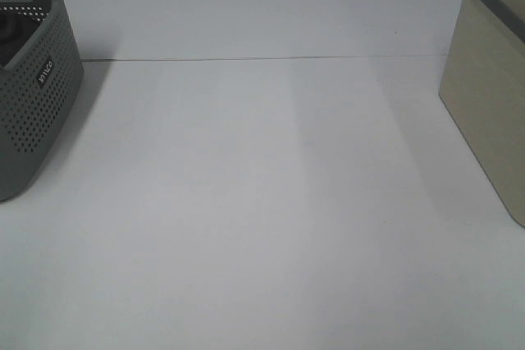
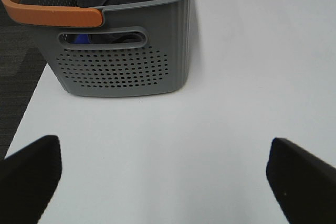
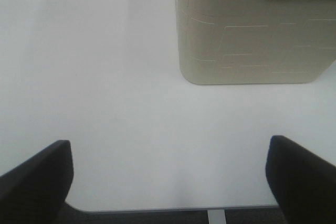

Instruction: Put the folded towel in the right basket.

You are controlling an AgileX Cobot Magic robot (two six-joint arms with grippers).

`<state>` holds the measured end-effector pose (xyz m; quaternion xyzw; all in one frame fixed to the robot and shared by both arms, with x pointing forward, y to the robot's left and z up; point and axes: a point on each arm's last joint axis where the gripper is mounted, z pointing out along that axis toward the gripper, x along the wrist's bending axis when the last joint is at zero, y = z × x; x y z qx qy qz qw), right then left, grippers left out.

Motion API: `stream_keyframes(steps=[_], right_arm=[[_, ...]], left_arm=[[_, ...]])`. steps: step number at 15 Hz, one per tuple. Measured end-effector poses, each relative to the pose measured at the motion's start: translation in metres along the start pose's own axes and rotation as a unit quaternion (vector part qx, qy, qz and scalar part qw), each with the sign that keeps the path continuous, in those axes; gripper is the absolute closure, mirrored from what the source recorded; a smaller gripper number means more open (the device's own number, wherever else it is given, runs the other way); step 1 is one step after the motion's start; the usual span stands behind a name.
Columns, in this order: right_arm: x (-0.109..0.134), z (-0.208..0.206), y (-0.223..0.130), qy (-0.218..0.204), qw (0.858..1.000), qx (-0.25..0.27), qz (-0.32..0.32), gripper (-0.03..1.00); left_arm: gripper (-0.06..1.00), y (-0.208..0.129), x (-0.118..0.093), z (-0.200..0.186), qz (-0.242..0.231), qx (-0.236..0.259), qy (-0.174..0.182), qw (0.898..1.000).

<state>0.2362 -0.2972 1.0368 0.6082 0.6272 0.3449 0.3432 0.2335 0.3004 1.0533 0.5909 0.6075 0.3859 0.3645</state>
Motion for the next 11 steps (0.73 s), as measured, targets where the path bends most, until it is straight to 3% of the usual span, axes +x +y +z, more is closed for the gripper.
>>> stream_keyframes(steps=[11], right_arm=[[0.0001,0.0000,0.0000,0.000,1.000,0.000,0.000,0.01]], left_arm=[[-0.05,0.0000,0.0000,0.0000,0.000,0.000,0.000,1.000]])
